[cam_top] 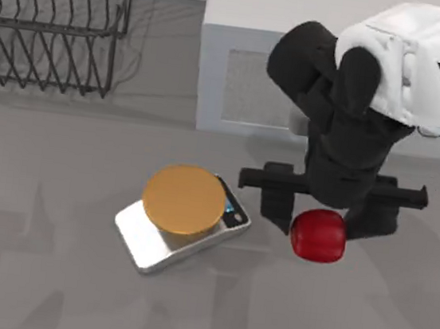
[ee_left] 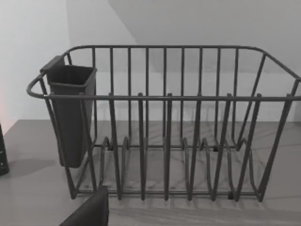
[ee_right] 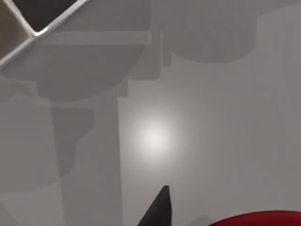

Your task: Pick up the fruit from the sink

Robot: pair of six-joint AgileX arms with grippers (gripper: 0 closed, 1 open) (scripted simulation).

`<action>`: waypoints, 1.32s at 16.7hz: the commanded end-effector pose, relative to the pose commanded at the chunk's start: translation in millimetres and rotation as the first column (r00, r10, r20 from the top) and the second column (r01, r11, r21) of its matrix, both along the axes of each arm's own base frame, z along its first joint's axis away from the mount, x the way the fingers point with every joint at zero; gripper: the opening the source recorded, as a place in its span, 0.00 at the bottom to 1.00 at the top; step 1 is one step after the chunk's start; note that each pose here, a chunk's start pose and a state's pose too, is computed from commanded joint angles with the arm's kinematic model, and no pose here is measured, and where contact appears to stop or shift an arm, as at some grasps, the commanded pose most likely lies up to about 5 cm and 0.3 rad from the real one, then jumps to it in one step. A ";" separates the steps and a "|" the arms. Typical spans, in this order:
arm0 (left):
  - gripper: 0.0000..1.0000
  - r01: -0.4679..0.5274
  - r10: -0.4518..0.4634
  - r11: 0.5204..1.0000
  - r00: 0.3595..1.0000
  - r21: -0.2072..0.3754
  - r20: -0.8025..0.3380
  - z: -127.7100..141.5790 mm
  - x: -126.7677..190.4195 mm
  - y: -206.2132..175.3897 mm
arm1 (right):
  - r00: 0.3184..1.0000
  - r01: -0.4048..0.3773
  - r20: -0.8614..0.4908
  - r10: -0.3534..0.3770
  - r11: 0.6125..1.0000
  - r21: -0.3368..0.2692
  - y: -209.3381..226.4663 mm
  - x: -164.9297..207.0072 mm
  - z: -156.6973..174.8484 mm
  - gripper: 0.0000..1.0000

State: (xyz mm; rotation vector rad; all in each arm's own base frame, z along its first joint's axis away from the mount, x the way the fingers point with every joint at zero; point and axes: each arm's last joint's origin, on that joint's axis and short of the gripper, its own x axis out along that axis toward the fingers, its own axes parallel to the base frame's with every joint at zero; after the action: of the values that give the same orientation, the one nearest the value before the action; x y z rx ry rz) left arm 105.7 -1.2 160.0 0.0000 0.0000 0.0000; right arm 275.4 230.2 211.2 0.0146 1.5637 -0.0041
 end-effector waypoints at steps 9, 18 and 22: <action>1.00 0.000 0.000 1.000 1.000 0.000 0.000 0.0 0.0 0.0 | 1.000 -0.002 -0.007 0.002 1.000 -0.007 -3.3 -5.5 -51.2 0.00; 1.00 0.000 0.000 1.000 1.000 0.000 0.000 0.0 0.0 0.0 | 1.000 -0.002 -0.007 0.002 1.000 -0.007 -3.3 -5.5 -51.2 0.68; 1.00 0.000 0.000 1.000 1.000 0.000 0.000 0.0 0.0 0.0 | 1.000 -0.002 -0.007 0.002 1.000 -0.007 -3.3 -5.5 -51.2 0.98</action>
State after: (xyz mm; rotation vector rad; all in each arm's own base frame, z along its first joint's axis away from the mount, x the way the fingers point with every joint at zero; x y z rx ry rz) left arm 105.7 -1.2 160.0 0.0000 0.0000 0.0000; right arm 269.9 226.9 160.0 0.0079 1.5708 -0.0079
